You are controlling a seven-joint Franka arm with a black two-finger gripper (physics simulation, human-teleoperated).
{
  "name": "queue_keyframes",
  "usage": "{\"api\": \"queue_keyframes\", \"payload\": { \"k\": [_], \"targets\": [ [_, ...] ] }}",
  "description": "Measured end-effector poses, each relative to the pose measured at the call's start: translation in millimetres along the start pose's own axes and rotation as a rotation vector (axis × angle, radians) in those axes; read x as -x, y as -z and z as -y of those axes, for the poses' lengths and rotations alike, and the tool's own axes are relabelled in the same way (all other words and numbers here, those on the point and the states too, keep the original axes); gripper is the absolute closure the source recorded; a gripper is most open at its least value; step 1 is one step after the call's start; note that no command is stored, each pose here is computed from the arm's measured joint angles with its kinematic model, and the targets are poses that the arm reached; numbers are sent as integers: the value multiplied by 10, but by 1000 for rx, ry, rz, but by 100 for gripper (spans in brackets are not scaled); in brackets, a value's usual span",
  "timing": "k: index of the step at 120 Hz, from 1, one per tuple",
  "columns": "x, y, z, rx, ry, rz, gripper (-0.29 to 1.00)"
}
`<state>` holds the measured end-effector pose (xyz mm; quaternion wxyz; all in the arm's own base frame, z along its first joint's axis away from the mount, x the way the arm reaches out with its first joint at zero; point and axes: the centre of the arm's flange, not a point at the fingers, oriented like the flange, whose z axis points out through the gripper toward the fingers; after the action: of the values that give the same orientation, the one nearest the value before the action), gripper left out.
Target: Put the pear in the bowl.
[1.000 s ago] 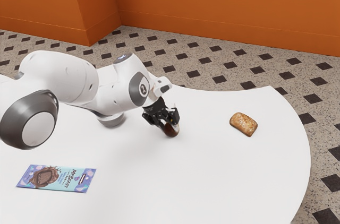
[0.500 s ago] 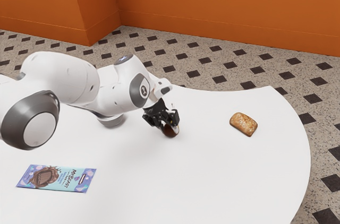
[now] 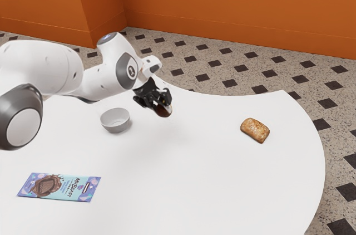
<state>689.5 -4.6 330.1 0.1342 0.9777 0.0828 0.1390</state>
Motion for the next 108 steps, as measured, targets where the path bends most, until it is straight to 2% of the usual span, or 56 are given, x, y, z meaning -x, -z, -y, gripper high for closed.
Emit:
{"api": "queue_keyframes", "payload": {
  "k": [51,80,98,108],
  "targets": [
    [-166,433,938,-120,91,-30,48],
    [-110,476,1449,-170,149,2,48],
    [-31,307,1658,-187,170,44,47],
    [-8,216,1687,-189,169,61,37]
  ]
}}
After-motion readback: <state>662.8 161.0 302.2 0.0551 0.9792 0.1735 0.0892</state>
